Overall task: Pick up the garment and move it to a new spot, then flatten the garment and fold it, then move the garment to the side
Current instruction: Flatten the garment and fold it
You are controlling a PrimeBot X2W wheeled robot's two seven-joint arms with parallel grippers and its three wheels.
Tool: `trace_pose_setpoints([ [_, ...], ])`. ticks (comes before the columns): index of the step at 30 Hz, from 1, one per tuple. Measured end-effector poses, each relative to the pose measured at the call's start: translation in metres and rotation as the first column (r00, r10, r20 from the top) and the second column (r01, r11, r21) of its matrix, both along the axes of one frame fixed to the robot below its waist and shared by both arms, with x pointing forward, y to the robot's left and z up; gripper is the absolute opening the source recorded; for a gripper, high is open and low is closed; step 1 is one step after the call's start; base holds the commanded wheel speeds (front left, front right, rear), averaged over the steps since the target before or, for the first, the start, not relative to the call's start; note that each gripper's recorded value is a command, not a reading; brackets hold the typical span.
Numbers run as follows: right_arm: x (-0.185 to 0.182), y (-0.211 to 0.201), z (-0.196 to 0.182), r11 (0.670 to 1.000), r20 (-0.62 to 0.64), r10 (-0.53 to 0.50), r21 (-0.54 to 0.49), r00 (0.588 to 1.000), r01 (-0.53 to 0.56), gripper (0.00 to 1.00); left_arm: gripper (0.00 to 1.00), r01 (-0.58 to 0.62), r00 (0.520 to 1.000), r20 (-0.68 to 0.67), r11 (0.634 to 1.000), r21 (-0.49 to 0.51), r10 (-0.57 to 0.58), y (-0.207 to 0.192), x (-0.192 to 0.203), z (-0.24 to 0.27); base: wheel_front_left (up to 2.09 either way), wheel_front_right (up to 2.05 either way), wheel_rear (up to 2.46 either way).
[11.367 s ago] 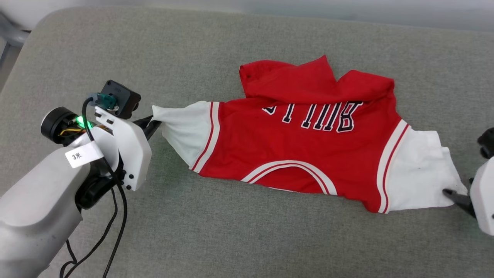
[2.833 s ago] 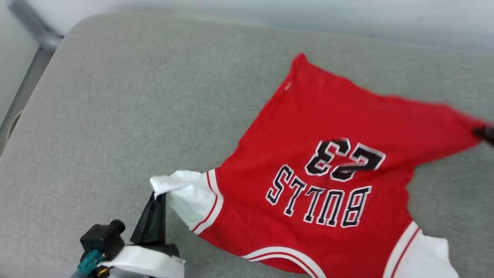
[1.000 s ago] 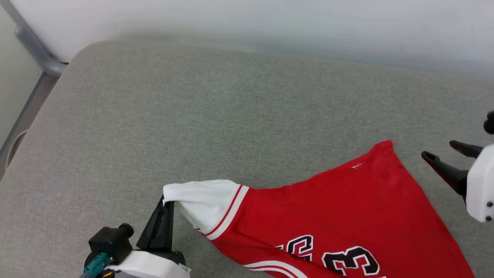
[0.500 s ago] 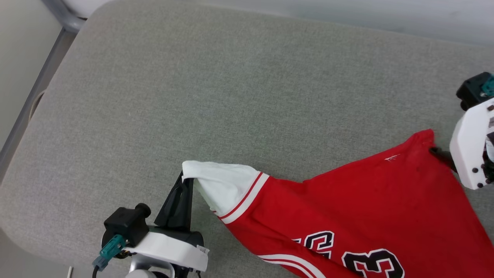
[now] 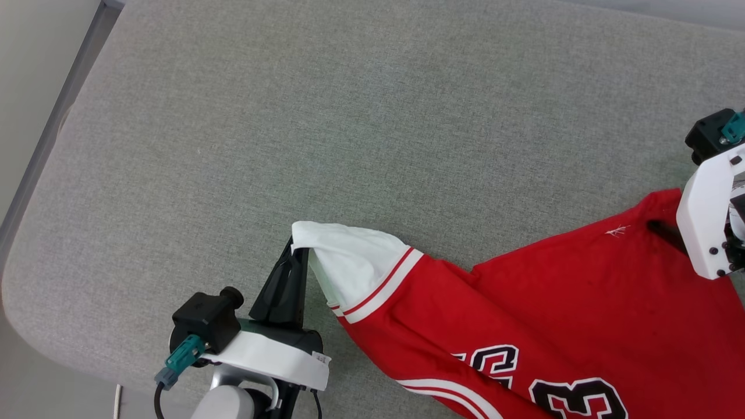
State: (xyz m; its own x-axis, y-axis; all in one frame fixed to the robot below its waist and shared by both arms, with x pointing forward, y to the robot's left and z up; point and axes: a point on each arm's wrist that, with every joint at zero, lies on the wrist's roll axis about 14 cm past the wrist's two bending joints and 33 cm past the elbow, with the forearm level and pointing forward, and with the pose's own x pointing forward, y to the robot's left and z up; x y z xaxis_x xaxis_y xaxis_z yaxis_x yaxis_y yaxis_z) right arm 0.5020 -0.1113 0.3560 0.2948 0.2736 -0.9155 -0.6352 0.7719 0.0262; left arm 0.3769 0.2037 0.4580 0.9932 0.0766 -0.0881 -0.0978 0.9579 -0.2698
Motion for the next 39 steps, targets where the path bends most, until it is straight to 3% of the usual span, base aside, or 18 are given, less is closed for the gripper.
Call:
trace_pose_setpoints([
  [1,0.0,0.0,0.0,1.0,0.003,-0.001,0.005,1.0,0.001,0.87,0.0,-0.001,1.0,0.002,1.0,0.0,0.001,0.0,0.0,0.0,0.0,0.0,0.0],
  [2,0.0,0.0,0.001,1.0,0.004,-0.003,0.011,1.0,0.003,0.33,0.0,-0.001,1.0,0.001,1.0,-0.001,0.001,0.0,0.0,0.0,0.0,0.0,0.0],
  [3,-0.002,0.0,0.002,1.0,0.005,-0.004,0.017,1.0,0.004,0.0,0.0,0.0,1.0,0.002,1.0,-0.001,0.0,0.0,0.0,0.0,0.0,0.0,0.0],
  [14,0.001,0.012,0.046,0.984,0.152,-0.055,0.175,0.987,0.028,0.0,0.0,0.018,0.999,0.047,1.0,0.009,-0.019,0.0,-0.006,0.015,0.0,0.0,0.0],
  [22,0.003,0.007,0.121,0.949,0.372,-0.121,0.316,0.92,-0.002,0.0,0.0,0.053,0.989,0.139,0.998,0.037,-0.058,0.0,-0.004,0.05,0.0,0.0,0.0],
  [30,-0.003,-0.013,0.205,0.892,0.576,-0.253,0.451,0.777,-0.044,0.0,0.0,0.107,0.938,0.312,0.981,0.162,-0.154,-0.005,0.015,0.126,0.0,0.0,0.0],
  [39,-0.011,-0.029,0.28,0.864,0.723,-0.331,0.49,0.606,-0.113,0.0,0.0,0.14,0.81,0.504,0.934,0.328,-0.298,-0.022,0.04,0.235,0.0,0.0,0.0],
])
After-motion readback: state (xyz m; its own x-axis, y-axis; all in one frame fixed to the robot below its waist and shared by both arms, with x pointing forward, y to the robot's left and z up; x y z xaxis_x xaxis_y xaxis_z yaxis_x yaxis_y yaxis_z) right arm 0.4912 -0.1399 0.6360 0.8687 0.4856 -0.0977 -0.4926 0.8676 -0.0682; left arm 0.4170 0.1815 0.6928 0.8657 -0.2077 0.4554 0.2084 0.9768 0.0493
